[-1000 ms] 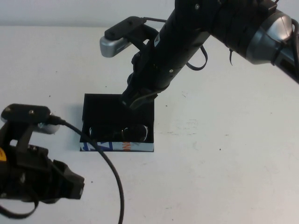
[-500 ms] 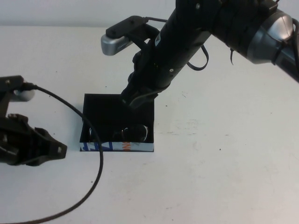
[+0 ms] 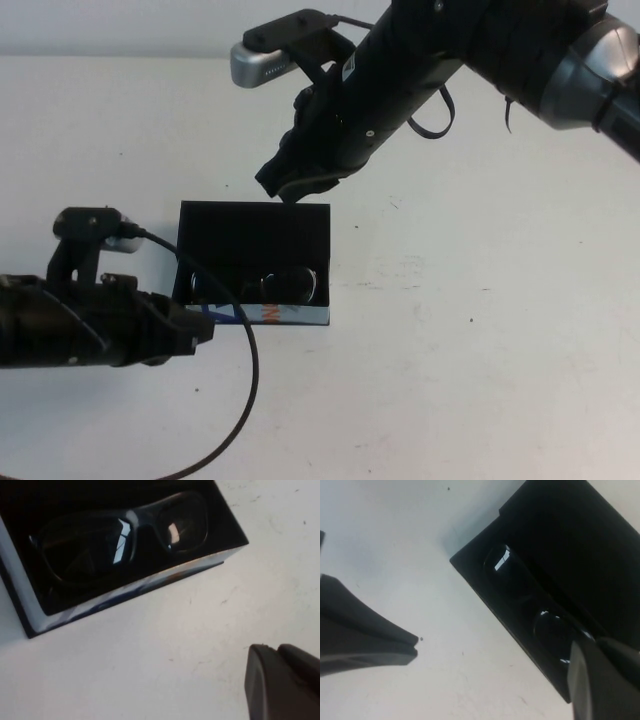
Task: Return glasses to glasses case
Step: Close the glasses case
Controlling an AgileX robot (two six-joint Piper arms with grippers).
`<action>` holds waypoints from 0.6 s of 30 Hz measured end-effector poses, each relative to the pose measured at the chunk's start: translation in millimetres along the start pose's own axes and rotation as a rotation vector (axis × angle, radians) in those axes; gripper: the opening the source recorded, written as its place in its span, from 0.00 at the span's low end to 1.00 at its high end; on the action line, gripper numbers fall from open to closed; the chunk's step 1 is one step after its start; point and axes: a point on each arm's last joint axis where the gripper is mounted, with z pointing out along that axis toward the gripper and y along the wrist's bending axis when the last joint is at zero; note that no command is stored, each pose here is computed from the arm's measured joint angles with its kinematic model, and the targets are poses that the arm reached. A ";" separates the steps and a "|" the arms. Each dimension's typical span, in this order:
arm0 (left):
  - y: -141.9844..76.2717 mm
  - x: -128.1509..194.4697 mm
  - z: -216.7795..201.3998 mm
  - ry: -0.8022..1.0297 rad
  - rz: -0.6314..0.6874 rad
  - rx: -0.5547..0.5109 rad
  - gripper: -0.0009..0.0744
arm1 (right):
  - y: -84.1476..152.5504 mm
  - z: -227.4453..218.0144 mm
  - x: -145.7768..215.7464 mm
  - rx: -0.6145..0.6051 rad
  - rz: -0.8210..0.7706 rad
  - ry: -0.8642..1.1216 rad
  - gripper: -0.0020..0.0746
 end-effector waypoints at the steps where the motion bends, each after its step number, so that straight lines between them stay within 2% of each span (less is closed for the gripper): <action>1: 3.0 1.8 5.8 0.014 0.001 0.011 0.01 | -0.1 0.0 -0.4 0.002 0.001 -0.005 0.01; 8: 18.7 12.3 39.7 0.050 -0.018 0.097 0.01 | -7.9 -1.5 -3.7 0.025 0.032 -0.054 0.01; 18: 35.9 19.6 64.3 0.021 -0.027 0.092 0.01 | -28.2 22.3 -1.8 0.044 0.081 -0.053 0.01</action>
